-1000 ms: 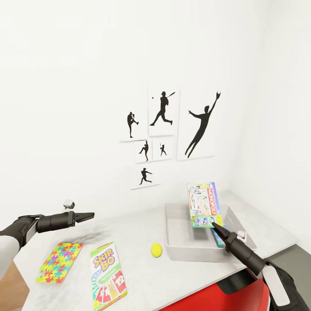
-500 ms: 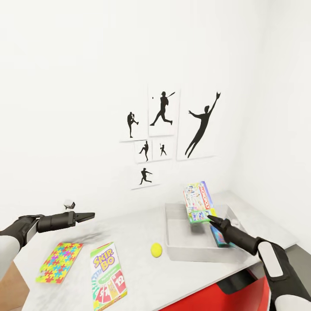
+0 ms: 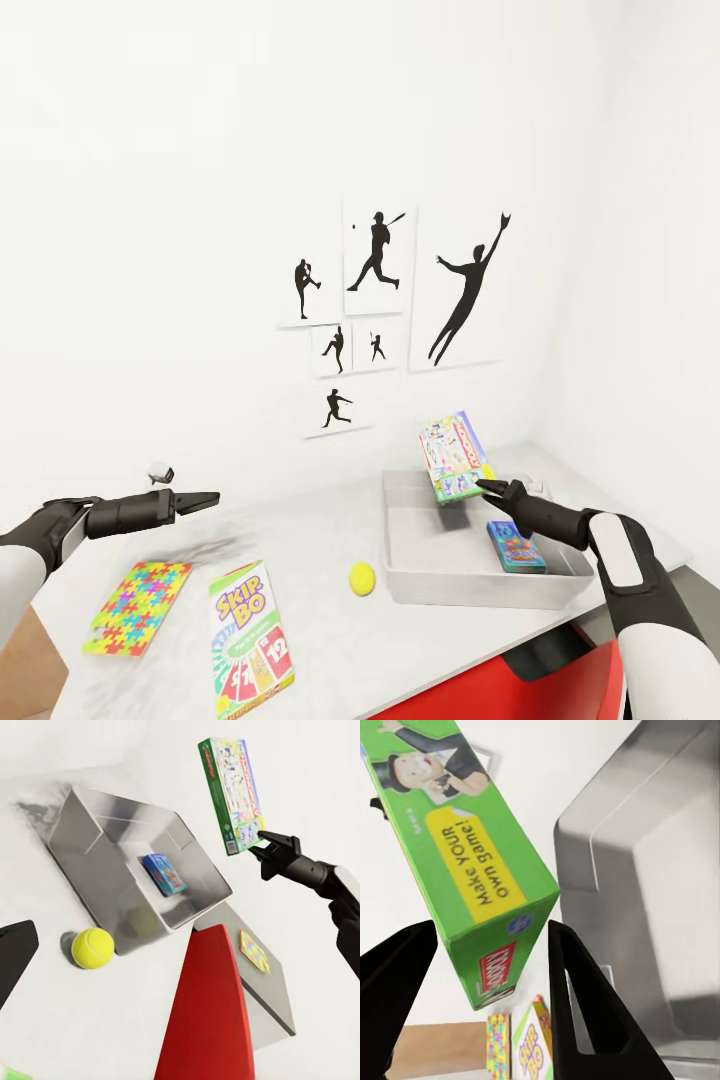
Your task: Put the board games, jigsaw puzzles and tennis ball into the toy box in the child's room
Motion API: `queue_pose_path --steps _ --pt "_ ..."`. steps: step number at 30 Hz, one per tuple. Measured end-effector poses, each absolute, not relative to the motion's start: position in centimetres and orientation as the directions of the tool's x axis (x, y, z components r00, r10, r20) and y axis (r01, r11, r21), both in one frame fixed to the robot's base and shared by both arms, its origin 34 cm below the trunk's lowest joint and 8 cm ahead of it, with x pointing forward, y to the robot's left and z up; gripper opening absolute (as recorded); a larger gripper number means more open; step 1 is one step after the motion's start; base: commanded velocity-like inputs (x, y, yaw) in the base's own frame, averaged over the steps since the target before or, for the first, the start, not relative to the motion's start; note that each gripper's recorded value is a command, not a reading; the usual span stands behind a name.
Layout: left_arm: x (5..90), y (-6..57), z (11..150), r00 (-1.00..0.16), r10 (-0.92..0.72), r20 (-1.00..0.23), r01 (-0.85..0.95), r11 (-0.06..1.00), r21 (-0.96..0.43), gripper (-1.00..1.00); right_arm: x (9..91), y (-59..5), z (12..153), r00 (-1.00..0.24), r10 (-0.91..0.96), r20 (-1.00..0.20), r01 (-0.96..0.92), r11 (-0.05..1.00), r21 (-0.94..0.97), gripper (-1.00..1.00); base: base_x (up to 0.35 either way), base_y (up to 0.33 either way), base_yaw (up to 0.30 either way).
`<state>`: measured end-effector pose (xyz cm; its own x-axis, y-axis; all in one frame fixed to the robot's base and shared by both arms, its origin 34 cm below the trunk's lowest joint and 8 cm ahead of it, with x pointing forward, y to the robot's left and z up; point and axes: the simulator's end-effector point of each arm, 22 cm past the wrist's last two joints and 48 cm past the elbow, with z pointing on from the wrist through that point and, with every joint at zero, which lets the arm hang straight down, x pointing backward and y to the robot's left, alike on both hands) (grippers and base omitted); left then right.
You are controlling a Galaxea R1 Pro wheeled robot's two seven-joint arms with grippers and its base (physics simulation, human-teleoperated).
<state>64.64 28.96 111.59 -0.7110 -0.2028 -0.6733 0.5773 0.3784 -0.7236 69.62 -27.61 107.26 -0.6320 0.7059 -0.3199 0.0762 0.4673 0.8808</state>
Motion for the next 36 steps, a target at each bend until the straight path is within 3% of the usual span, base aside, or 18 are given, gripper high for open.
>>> queue_pose_path --steps 30,36 --pt "65.0 29.1 110.0 -0.730 -0.204 -0.652 0.554 0.380 -0.741 1.00 70.9 -29.1 104.5 -0.641 0.703 -0.308 0.207 0.545 0.812 -1.00 0.000 0.000 0.000" --pt "65.1 29.1 109.4 -0.737 -0.204 -0.644 0.547 0.381 -0.746 1.00 71.2 -28.2 102.4 -0.669 0.703 -0.242 0.254 0.523 0.814 -1.00 0.000 0.000 0.000"
